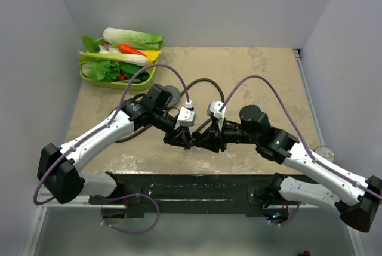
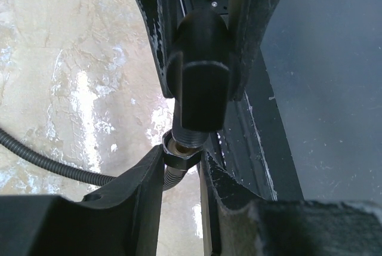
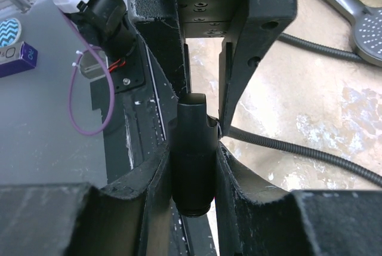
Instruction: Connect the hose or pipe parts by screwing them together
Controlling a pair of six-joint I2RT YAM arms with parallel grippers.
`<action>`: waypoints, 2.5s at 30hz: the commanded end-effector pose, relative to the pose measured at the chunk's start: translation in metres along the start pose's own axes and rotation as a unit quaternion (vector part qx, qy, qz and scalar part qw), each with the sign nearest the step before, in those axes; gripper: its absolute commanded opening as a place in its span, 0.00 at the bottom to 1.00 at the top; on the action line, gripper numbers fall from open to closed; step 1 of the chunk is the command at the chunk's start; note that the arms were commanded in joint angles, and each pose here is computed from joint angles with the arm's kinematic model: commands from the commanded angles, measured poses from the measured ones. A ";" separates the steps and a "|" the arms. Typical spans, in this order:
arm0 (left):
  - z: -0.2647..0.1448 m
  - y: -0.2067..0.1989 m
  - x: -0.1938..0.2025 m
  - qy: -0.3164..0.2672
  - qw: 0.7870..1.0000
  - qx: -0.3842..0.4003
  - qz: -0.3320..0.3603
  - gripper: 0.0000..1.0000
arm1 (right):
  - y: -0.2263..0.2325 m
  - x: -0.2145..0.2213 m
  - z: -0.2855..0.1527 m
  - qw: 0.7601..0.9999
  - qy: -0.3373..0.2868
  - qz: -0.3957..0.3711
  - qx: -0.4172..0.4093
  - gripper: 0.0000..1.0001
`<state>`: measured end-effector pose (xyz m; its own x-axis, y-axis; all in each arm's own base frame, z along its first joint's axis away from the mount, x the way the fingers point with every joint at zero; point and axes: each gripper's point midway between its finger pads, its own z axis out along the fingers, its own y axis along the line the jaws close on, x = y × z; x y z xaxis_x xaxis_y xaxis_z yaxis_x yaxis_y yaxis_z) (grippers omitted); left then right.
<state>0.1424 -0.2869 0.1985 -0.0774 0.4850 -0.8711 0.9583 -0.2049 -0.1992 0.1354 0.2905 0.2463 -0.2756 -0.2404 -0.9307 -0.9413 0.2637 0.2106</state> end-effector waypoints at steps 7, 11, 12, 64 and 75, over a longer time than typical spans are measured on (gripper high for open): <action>0.005 -0.012 -0.011 -0.012 0.999 0.023 0.031 0.00 | 0.009 -0.035 0.007 0.999 -0.038 -0.035 -0.015 0.00; 0.004 -0.014 -0.014 -0.012 0.999 0.022 0.038 0.00 | 0.008 -0.031 0.011 0.999 -0.030 -0.031 -0.017 0.00; 0.003 -0.015 -0.014 -0.013 0.999 0.022 0.038 0.00 | 0.009 -0.029 0.012 0.999 -0.027 -0.029 -0.018 0.00; -0.008 -0.001 -0.029 -0.020 0.998 -0.050 0.031 0.00 | 0.013 0.076 0.043 0.984 0.100 0.147 0.032 0.00; -0.009 -0.001 -0.028 -0.020 0.998 -0.054 0.035 0.00 | 0.018 0.069 0.046 0.968 0.035 0.245 0.038 0.00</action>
<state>0.1332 -0.2577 0.1621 -0.1958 0.6594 -0.7259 0.9604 -0.0208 -0.2779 0.1284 0.3236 0.1950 -0.5857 -0.1402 -0.7983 -0.7664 0.4163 0.4892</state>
